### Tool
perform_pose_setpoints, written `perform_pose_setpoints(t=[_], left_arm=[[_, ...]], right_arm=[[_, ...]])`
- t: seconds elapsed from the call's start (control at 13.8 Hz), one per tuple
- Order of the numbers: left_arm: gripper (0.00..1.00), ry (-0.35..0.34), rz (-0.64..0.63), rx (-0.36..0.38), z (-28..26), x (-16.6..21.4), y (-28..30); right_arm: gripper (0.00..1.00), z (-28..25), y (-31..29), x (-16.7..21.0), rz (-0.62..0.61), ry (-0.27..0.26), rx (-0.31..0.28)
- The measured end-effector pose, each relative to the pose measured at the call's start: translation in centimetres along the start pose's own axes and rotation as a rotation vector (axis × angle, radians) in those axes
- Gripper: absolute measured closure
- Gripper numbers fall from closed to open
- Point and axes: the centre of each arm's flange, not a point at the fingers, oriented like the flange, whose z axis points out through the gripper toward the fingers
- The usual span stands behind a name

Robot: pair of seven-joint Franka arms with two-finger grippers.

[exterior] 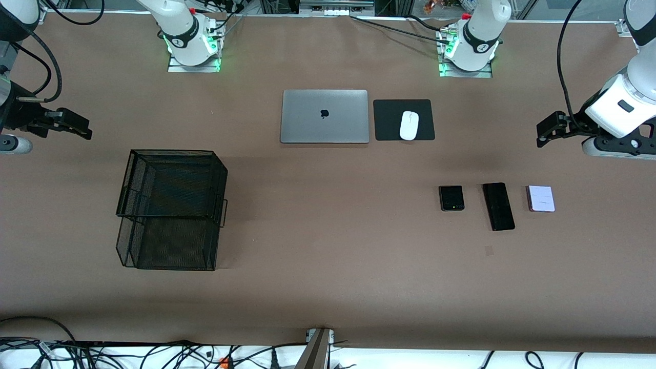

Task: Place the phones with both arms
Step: 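Reach the left gripper down to the small black flip phone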

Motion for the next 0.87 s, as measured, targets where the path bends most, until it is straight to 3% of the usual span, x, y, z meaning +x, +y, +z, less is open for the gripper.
perform_pose_setpoints(t=[0.87], left_arm=[[0.00, -0.043, -0.004, 0.000, 0.71, -0.23, -0.12]], right_arm=[[0.00, 0.00, 0.00, 0.00, 0.000, 0.000, 0.000]])
